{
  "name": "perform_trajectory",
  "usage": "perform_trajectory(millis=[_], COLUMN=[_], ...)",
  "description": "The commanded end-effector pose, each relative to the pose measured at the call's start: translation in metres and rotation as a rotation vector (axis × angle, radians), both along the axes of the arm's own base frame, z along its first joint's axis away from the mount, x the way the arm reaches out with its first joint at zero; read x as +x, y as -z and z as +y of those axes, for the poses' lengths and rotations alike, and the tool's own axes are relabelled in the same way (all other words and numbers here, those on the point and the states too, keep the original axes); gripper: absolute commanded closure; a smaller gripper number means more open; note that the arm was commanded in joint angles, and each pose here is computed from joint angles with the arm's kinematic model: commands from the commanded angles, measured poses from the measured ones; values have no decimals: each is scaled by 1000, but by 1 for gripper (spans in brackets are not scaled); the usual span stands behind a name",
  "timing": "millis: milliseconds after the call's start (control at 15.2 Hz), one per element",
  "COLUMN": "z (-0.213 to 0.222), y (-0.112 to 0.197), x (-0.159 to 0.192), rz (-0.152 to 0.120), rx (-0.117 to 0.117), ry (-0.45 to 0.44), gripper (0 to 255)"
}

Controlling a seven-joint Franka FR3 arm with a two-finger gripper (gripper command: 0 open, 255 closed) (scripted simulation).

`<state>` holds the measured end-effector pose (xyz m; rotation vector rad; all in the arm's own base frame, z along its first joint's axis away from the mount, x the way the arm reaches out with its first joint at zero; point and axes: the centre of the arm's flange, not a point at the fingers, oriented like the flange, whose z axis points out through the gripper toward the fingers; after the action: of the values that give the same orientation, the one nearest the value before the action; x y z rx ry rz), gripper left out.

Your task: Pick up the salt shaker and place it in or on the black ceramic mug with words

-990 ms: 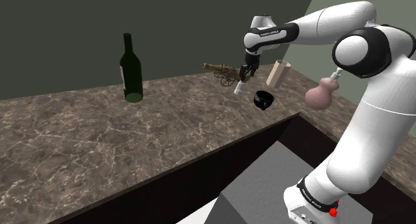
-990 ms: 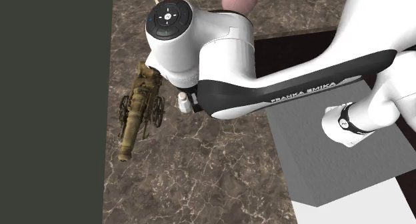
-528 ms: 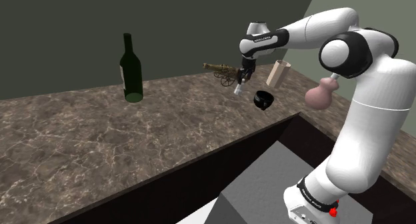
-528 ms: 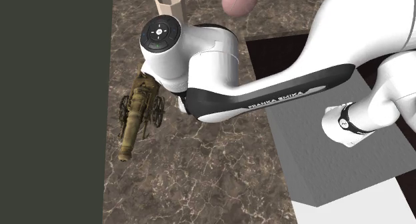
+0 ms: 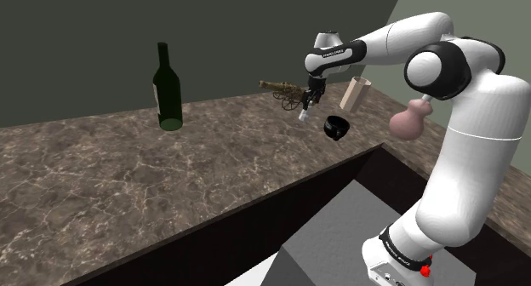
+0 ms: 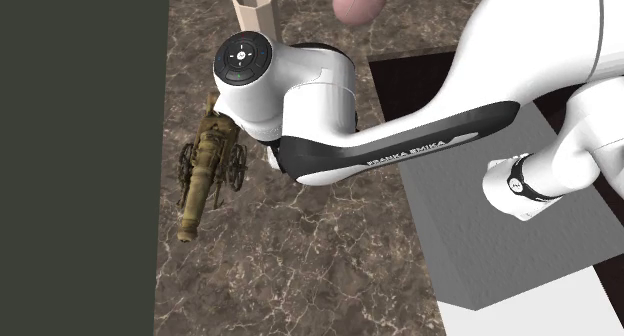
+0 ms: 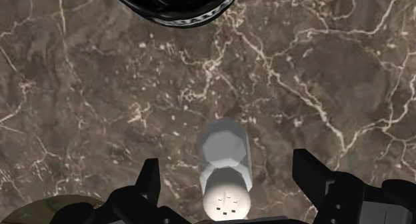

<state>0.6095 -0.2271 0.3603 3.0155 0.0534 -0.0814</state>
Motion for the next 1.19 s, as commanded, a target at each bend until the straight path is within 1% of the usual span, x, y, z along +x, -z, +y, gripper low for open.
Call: perform_trajectory(millis=[0, 66, 132, 726, 1122], z=[0, 0, 0, 0, 0], y=[0, 0, 0, 0, -32], x=[0, 0, 0, 0, 0], rz=[0, 0, 0, 0, 0], rx=[0, 0, 0, 0, 0], ry=[0, 0, 0, 0, 0], gripper=[0, 0, 255, 255, 255])
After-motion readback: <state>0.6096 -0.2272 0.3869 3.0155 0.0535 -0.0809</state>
